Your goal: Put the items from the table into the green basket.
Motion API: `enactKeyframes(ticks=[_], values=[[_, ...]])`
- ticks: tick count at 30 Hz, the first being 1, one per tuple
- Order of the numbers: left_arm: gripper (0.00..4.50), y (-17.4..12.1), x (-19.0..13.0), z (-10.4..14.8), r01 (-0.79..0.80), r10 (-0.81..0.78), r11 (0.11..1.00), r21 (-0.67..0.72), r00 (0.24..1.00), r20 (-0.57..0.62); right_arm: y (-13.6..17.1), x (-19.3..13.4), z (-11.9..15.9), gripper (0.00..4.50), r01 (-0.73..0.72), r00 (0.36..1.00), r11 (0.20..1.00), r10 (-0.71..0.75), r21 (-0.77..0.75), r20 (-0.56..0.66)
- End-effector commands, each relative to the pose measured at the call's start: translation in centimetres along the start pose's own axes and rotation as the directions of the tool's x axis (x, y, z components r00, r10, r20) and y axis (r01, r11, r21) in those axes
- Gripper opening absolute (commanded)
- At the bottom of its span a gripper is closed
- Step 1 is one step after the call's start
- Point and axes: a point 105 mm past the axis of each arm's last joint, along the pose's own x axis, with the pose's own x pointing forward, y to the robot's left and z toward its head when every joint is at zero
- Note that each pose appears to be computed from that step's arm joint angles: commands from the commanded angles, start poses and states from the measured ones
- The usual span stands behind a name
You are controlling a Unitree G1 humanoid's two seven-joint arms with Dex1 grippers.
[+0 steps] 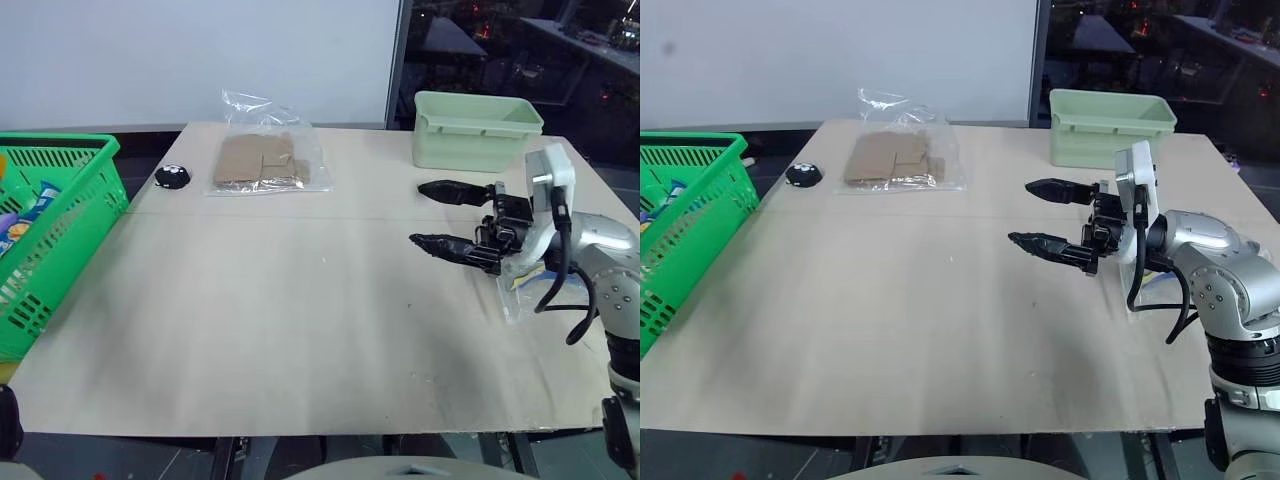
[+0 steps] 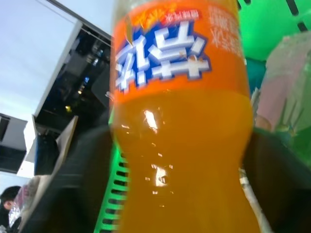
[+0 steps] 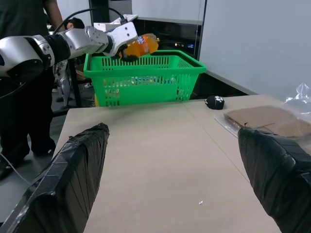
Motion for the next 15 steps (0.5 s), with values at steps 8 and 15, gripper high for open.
enactKeyframes(ticks=[8, 15], values=[[4.41, 1.9, -0.3, 3.9, -0.033, 0.042, 0.998, -0.054, 0.985, 0.166, -0.1, -0.2, 0.6, 4.5, 0.003, 1.0, 1.0, -0.003, -0.026, 0.015], [4.41, -7.1, -4.2, 11.6, 0.5, -0.293, 0.845, -0.189, 0.729, 0.618, -1.1, -2.1, -3.6, 4.5, 0.104, 0.985, 0.994, -0.105, -0.02, -0.136]])
